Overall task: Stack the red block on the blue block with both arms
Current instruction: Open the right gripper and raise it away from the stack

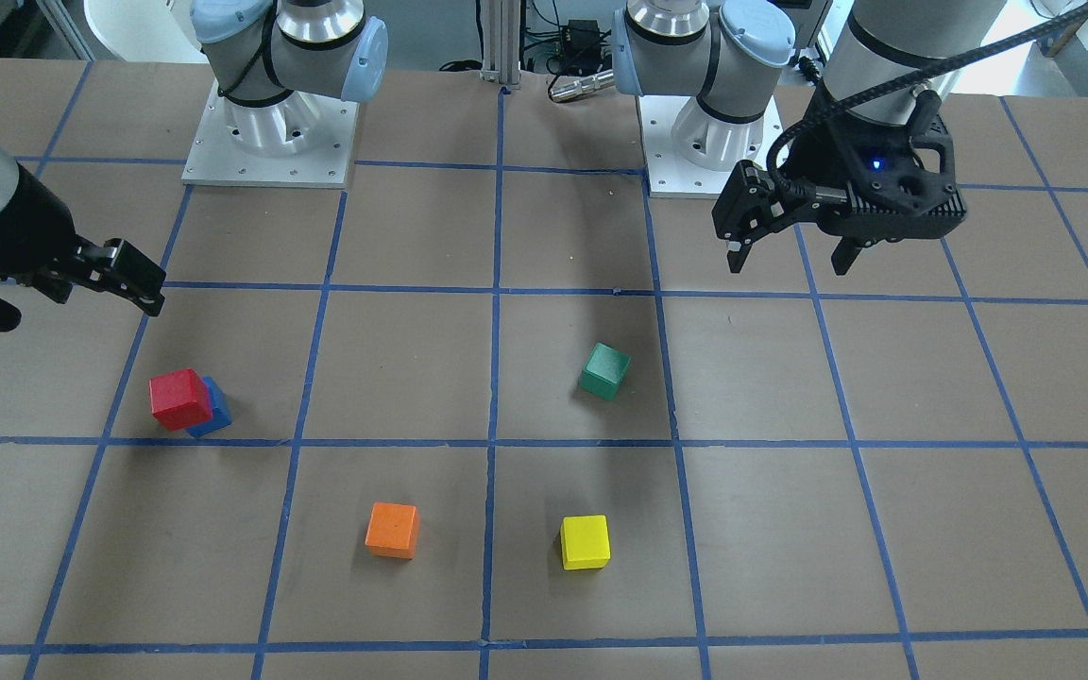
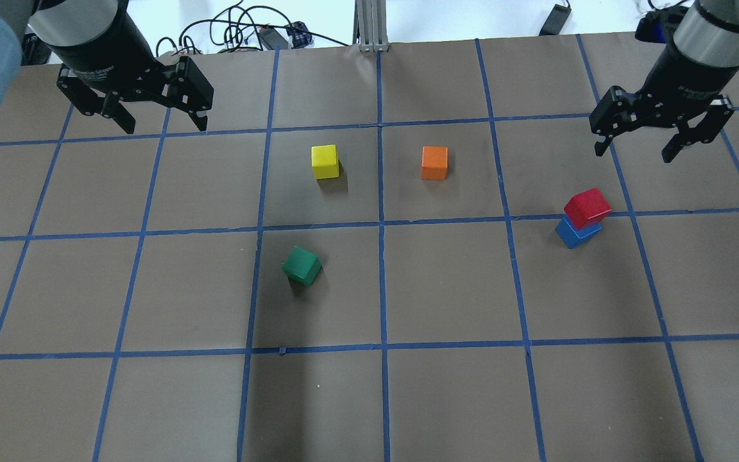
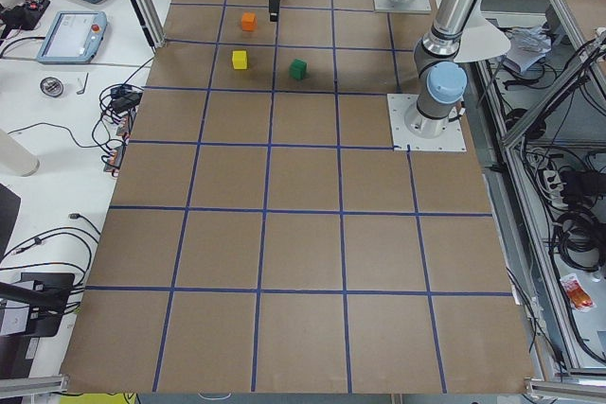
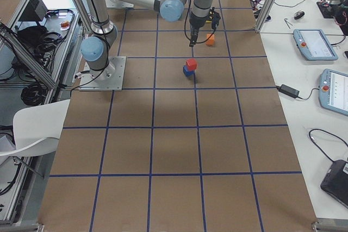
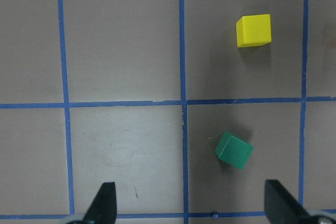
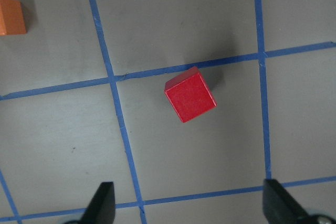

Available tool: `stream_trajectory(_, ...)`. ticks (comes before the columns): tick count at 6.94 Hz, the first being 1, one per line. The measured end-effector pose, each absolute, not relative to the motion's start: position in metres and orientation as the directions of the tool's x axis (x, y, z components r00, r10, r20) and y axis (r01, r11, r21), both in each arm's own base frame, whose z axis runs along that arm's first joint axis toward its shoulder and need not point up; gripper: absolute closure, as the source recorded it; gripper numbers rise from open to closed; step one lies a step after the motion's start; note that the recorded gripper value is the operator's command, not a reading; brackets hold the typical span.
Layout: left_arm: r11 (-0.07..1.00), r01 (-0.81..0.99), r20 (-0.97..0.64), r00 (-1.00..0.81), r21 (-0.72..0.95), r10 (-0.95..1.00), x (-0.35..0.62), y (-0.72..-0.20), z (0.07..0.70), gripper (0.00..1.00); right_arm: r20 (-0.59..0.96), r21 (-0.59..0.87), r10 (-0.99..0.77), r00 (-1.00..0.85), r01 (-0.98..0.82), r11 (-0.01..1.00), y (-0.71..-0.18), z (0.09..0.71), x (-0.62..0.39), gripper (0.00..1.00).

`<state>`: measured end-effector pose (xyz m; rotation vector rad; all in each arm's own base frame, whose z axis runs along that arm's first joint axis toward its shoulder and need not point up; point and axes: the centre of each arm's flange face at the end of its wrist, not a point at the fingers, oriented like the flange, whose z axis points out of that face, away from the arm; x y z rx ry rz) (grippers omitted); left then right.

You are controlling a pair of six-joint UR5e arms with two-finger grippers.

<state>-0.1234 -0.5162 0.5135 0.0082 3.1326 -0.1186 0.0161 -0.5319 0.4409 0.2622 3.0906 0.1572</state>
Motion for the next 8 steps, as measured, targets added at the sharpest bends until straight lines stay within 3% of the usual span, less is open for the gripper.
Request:
stream_trajectory(3, 0.997, 0.005, 0.0, -1.0, -0.075, 0.005, -0.124, -0.517, 0.513, 0.0, 0.047, 0.087, 0.134, -0.99, 0.137, 0.987, -0.514, 0.468, 0.074, 0.0)
stream_trajectory(8, 0.997, 0.005, 0.007, -1.0, -0.074, 0.006, -0.125, -0.517, 0.512, 0.0, -0.002, 0.116, 0.12, -0.993, 0.119, 0.986, -0.501, 0.471, 0.099, 0.0)
